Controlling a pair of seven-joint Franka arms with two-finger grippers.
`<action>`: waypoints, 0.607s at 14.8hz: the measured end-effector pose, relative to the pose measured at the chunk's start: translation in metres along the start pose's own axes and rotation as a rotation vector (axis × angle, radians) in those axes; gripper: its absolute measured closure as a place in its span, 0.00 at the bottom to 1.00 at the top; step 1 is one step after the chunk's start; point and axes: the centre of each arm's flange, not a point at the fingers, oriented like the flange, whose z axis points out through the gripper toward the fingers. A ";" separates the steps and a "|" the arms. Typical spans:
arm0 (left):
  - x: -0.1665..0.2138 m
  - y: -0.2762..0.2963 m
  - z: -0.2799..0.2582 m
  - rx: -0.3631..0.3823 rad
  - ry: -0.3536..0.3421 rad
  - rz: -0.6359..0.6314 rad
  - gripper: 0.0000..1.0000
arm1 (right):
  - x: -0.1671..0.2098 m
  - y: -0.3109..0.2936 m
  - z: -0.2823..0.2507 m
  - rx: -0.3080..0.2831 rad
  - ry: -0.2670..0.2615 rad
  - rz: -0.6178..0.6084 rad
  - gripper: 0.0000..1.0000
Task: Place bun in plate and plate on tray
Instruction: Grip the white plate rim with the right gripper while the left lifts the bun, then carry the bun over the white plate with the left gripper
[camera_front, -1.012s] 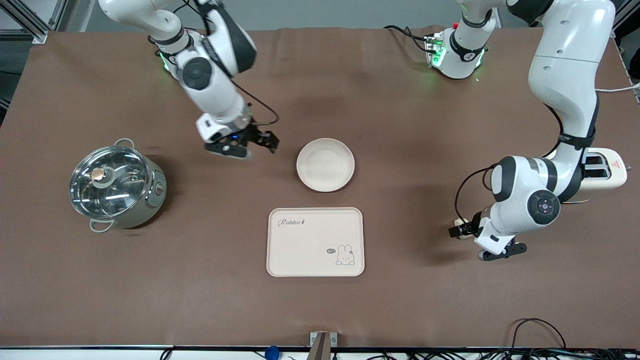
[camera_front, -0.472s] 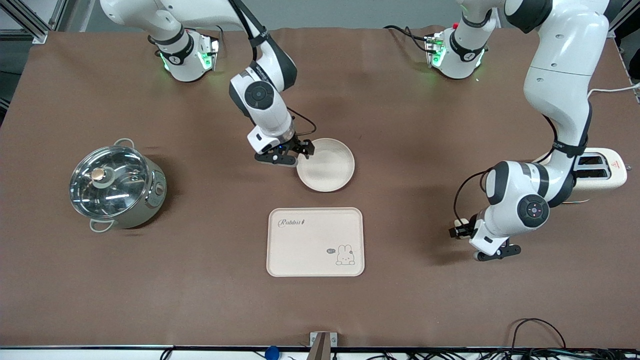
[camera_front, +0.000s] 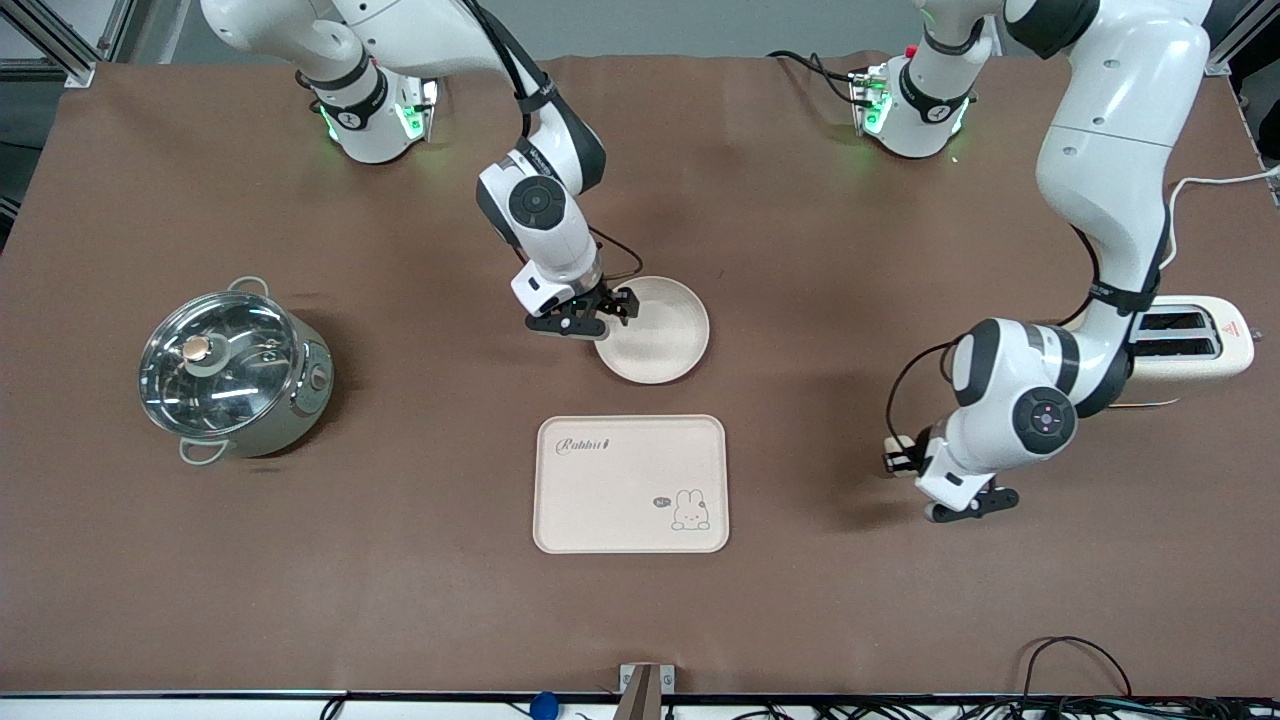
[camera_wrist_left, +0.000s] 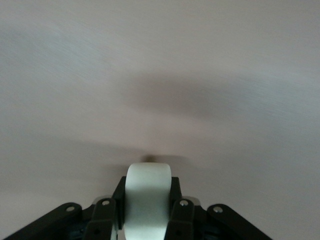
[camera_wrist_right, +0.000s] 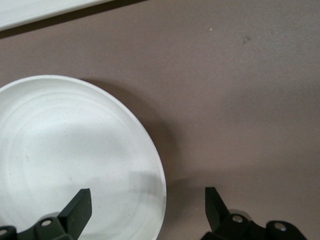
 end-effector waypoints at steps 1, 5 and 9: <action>-0.009 0.019 -0.009 -0.010 -0.011 -0.011 0.63 | -0.001 0.000 0.004 0.001 0.004 -0.003 0.00; -0.055 0.094 -0.044 -0.029 -0.041 -0.076 0.63 | -0.005 0.000 0.014 -0.005 0.003 -0.009 0.00; -0.112 0.169 -0.043 -0.018 -0.061 -0.163 0.64 | -0.005 0.000 0.015 -0.006 0.004 -0.008 0.00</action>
